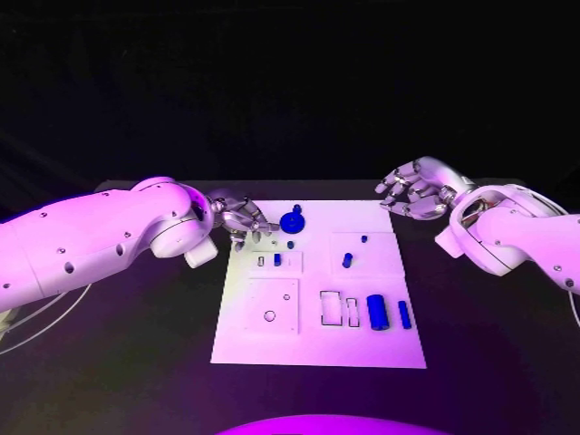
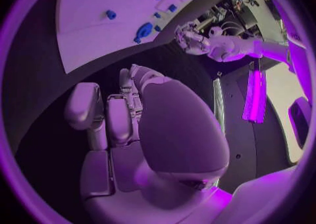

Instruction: Assemble the parts on the task board

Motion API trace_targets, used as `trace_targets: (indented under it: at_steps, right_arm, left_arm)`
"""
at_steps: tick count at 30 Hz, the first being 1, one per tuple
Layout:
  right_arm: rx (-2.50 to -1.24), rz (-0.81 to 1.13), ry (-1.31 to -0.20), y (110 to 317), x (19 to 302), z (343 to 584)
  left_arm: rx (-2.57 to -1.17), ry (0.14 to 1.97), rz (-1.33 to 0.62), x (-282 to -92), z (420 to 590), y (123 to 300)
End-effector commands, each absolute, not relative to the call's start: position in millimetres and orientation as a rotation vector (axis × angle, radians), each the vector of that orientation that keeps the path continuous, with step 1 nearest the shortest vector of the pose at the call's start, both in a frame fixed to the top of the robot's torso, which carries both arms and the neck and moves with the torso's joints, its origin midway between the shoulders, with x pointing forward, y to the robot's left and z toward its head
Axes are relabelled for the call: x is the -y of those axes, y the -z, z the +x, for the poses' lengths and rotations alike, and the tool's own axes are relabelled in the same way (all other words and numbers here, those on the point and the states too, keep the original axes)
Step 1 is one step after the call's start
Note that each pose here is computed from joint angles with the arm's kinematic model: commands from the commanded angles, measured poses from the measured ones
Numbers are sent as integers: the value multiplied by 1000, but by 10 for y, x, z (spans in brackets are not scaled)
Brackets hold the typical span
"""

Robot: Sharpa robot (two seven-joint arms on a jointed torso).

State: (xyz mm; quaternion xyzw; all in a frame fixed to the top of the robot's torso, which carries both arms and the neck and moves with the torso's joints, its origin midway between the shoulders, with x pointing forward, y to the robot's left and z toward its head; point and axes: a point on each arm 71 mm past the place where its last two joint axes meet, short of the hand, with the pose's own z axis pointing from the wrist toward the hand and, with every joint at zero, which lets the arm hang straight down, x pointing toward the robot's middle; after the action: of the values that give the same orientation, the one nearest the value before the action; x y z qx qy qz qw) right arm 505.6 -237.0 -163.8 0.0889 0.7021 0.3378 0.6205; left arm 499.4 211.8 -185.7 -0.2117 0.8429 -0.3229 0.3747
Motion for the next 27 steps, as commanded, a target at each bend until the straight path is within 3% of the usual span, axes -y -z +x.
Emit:
trace_targets:
  at_steps: [1,7,14,27]
  right_arm:
    - [-1683,-61,-563,1704,2296,5028]
    - [-1698,-182,-472,1759,2188,5032]
    - [-1722,-281,-437,1898,2060,5004]
    - [-1742,-362,-443,2090,1885,4931]
  left_arm:
    - [-1890,1273,-632,-2063,5001,1638]
    - [-1690,1451,-720,-2234,4966,1526]
    - [-1540,1508,-861,-2443,4962,1518]
    - [-1492,1527,-941,-2522,4944,1604]
